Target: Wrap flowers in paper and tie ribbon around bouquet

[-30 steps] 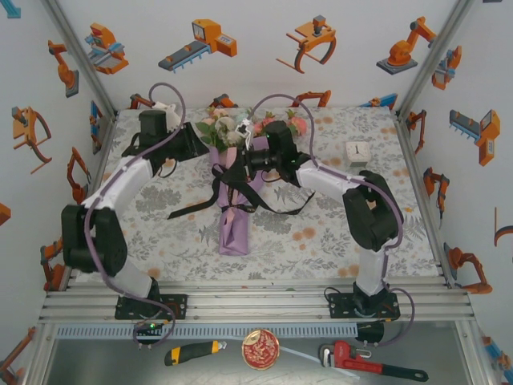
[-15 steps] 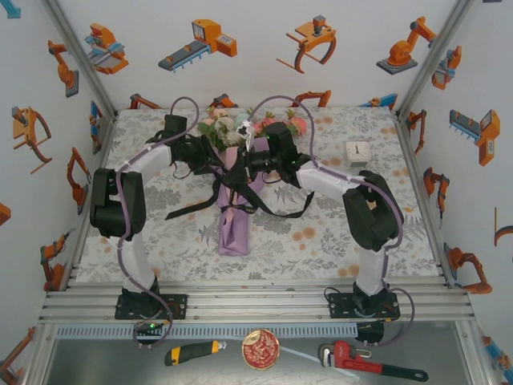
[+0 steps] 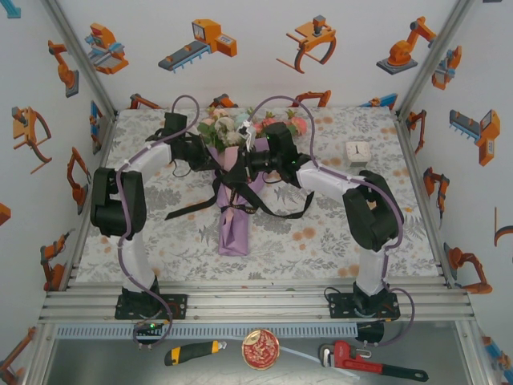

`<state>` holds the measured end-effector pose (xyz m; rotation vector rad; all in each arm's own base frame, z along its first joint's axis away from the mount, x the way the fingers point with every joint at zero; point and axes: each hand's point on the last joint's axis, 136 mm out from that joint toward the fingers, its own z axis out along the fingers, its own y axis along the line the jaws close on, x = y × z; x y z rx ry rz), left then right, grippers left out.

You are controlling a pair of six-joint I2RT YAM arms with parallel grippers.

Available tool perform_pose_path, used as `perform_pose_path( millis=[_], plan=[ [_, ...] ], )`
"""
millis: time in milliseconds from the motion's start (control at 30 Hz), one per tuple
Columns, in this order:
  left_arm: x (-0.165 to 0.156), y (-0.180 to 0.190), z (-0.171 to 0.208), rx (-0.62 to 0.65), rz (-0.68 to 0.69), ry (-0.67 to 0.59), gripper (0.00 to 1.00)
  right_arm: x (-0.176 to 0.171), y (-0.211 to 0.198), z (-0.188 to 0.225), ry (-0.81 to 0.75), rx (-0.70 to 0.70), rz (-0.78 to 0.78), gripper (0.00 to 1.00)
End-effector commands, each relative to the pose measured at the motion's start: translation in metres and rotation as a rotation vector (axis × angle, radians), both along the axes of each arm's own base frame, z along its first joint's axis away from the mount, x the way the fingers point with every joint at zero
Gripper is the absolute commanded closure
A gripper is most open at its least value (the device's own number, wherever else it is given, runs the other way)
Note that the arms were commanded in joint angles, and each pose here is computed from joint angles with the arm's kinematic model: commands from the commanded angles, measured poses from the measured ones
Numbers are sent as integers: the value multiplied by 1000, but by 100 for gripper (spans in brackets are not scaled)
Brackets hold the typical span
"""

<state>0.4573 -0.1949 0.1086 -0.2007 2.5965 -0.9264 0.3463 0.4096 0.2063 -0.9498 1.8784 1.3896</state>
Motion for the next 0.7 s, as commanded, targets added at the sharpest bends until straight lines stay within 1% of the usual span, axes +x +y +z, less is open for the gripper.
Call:
perform_pose_path(
  millis=[0, 33, 67, 100, 133, 200, 233, 267, 300, 367, 467, 533, 600, 667],
  plan=[
    [-12, 7, 31, 4, -15, -56, 100, -8, -8, 19, -66, -1, 20, 95],
    [-14, 8, 37, 2, -20, -69, 100, -10, -7, 18, -63, -10, 29, 88],
    [-17, 9, 42, 4, -22, -81, 100, -11, -6, 18, -61, -17, 30, 77],
    [-20, 10, 46, 10, -25, -92, 91, -11, -5, 18, -59, -19, 30, 70],
    [-22, 12, 50, 18, -27, -105, 83, -10, -4, 18, -58, -20, 30, 68],
    [-26, 20, 58, 52, -21, -127, 62, -5, -4, 19, -54, -33, 1, 64],
    [-30, 25, 62, 78, -18, -137, 52, 0, -8, 19, -53, -61, -36, 61],
    [-33, 33, 66, 112, -7, -144, 45, 5, -14, 17, -50, -92, -77, 59],
    [-36, 38, 69, 139, 3, -146, 42, 11, -21, 15, -39, -123, -121, 58],
    [-47, 49, 77, 179, 25, -157, 41, 20, -44, 8, 2, -190, -223, 57],
    [-67, 53, 84, 181, 34, -166, 40, 17, -69, -5, 59, -241, -296, 58],
    [-86, 49, 83, 168, -7, -156, 40, 1, -77, -16, 51, -271, -255, 60],
    [-105, 43, 76, 158, -60, -123, 40, -12, -83, -29, 43, -303, -216, 60],
    [-119, 32, 71, 121, -121, -101, 37, -24, -83, -37, 36, -320, -155, 60]
  ],
)
